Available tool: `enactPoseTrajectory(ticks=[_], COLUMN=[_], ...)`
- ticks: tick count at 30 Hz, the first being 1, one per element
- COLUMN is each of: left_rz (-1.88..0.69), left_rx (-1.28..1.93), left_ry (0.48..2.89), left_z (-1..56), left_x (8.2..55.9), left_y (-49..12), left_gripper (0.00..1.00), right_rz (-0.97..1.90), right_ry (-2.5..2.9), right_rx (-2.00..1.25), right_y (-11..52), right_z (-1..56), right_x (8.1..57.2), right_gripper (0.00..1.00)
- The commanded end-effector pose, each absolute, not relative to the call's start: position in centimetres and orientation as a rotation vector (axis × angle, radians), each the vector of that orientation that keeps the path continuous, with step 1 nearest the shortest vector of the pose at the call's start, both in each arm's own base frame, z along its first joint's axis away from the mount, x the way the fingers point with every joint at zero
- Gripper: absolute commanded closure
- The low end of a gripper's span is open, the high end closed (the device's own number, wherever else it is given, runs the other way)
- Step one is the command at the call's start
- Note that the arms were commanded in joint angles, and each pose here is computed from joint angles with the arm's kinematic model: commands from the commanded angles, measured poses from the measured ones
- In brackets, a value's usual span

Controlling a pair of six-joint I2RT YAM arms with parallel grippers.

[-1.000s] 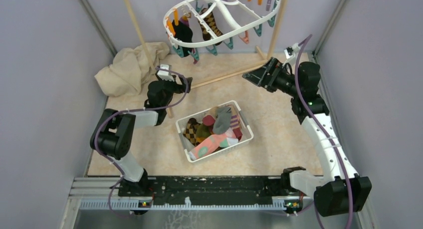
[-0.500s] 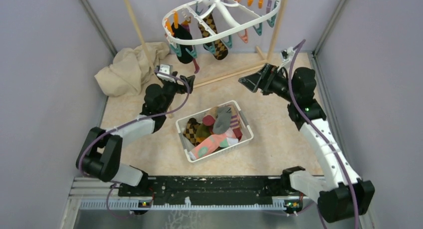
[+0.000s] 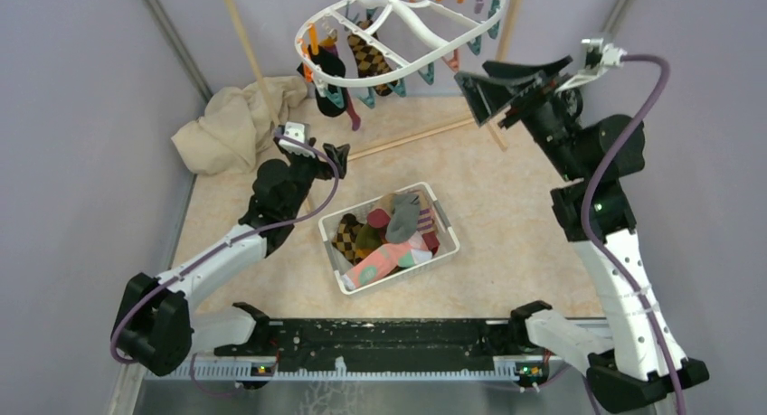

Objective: Remove the socks clipped to the hanger
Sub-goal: Adjust the hanger on the clothesline.

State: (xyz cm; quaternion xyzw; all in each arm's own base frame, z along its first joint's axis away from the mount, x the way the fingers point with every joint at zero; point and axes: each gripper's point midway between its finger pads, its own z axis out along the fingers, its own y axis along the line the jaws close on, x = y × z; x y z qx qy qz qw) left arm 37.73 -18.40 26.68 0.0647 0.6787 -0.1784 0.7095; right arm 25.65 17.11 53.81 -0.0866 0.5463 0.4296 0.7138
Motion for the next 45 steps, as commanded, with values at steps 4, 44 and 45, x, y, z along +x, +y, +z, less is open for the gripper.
enactPoseTrajectory(ticks=[4, 44, 45], left_rz=[-0.404, -0.408, -0.408], left_rx=[0.15, 0.182, 0.181], left_ry=[1.537, 1.53, 1.528], left_z=[27.2, 28.8, 28.9], left_x=[35.8, 33.1, 33.0], left_y=[-18.2, -17.6, -17.6], left_gripper=[0.08, 0.09, 0.09], right_rz=[1.173, 1.223, 1.214], right_ry=[1.268, 1.424, 1.413], right_rx=[0.071, 0.333, 0.339], right_y=[19.0, 15.5, 14.9], right_z=[56.0, 52.0, 52.2], right_x=[31.7, 45.2, 45.8], right_gripper=[0.28, 0.53, 0.53])
